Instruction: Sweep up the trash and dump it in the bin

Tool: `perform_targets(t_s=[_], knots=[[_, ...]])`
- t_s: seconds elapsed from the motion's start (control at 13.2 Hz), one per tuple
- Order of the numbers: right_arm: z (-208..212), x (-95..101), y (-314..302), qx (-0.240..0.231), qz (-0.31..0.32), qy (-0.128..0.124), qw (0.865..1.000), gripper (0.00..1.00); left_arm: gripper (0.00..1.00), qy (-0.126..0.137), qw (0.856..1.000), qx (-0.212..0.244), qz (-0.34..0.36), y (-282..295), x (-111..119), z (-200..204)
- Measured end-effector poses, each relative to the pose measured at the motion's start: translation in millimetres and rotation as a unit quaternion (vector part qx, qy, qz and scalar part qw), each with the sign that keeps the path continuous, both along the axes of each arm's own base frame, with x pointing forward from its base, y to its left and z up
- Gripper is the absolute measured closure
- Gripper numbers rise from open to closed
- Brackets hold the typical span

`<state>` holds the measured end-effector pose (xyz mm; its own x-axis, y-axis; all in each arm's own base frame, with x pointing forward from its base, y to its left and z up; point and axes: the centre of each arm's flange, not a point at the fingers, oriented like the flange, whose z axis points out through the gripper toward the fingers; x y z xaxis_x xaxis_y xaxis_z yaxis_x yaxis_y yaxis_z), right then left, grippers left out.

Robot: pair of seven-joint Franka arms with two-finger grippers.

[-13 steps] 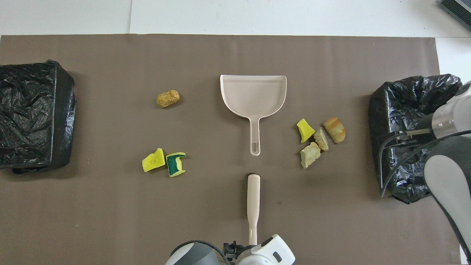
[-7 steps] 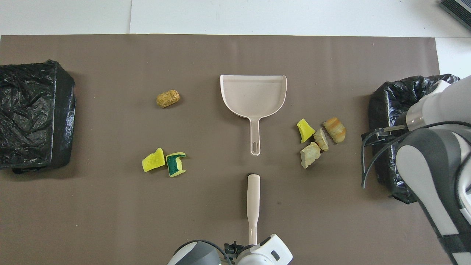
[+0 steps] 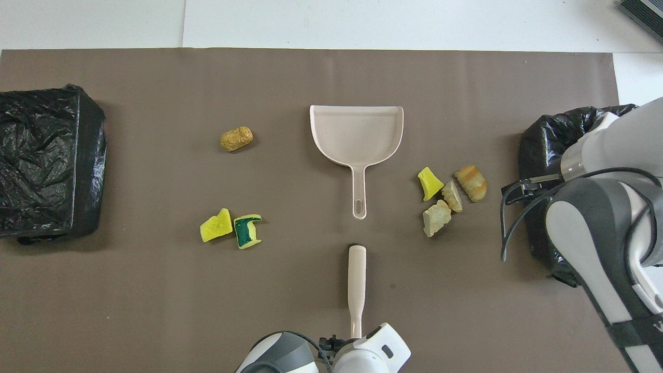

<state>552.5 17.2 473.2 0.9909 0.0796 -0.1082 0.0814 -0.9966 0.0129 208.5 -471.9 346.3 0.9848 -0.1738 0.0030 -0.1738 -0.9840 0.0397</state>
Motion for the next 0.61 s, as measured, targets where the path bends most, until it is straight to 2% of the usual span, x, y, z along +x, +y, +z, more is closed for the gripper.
perform_targets(t_s=[0.3,0.61], knots=[[0.6,0.1,3.0,0.000,0.003,-0.001,1.000,0.00,0.74,0.008,1.000,0.017,0.008,7.6,6.5,6.9],[11.0,4.1,35.8,-0.001,0.006,-0.013,1.000,0.00,0.74,0.020,0.998,0.043,0.051,42.3,40.5,37.6]])
